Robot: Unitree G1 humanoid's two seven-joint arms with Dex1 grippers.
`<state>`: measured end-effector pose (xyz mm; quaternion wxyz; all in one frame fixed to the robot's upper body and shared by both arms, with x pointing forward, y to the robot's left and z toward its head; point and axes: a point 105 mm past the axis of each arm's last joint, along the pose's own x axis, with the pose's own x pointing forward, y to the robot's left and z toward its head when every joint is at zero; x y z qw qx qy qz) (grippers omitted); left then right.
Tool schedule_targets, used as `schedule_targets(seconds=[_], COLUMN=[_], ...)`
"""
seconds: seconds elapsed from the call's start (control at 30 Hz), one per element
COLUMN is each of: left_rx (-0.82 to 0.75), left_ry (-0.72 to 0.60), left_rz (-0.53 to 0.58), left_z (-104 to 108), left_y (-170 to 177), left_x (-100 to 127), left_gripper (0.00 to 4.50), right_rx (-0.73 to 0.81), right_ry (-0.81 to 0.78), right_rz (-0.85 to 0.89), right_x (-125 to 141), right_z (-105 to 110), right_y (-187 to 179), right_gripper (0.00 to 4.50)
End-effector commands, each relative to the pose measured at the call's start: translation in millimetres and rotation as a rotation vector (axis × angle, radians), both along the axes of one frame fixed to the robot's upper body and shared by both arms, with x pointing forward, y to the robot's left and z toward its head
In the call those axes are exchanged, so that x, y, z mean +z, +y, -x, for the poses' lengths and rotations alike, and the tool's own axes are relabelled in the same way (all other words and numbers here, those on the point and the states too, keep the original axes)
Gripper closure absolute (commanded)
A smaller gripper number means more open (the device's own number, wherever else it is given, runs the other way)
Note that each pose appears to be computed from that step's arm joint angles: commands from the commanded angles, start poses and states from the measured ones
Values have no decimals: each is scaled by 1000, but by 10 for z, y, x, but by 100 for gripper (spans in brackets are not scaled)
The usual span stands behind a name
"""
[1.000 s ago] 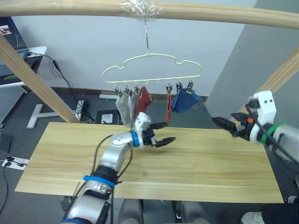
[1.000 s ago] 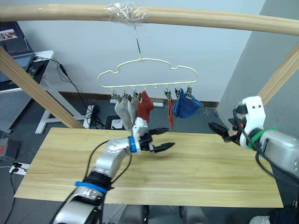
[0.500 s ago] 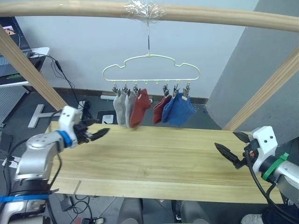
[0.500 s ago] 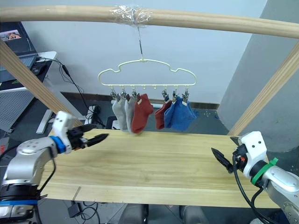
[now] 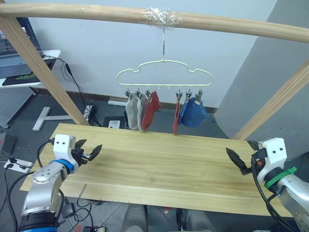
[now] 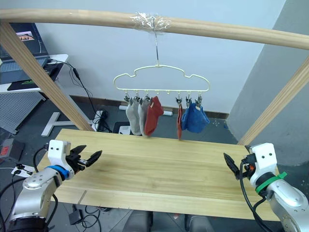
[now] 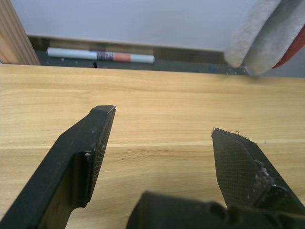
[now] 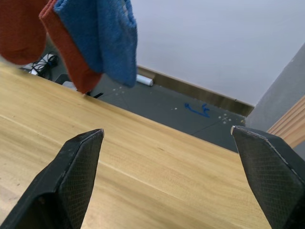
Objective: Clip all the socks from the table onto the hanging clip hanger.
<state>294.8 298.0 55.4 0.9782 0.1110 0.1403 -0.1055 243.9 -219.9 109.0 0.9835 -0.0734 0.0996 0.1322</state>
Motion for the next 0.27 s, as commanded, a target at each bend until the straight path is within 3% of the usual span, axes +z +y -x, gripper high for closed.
schedule_targets(seconds=[0.03, 0.27], left_rx=[16, 23], left_ry=[-82, -83], left_rz=[-35, -32], left_z=[-14, -9], left_y=[-24, -92], left_x=[174, 179], left_gripper=[80, 80], right_rx=[-52, -89], right_ry=[-32, -34], right_rz=[35, -4], right_x=[20, -63], right_z=[-40, -134], right_y=[-42, 38], right_gripper=[0, 0])
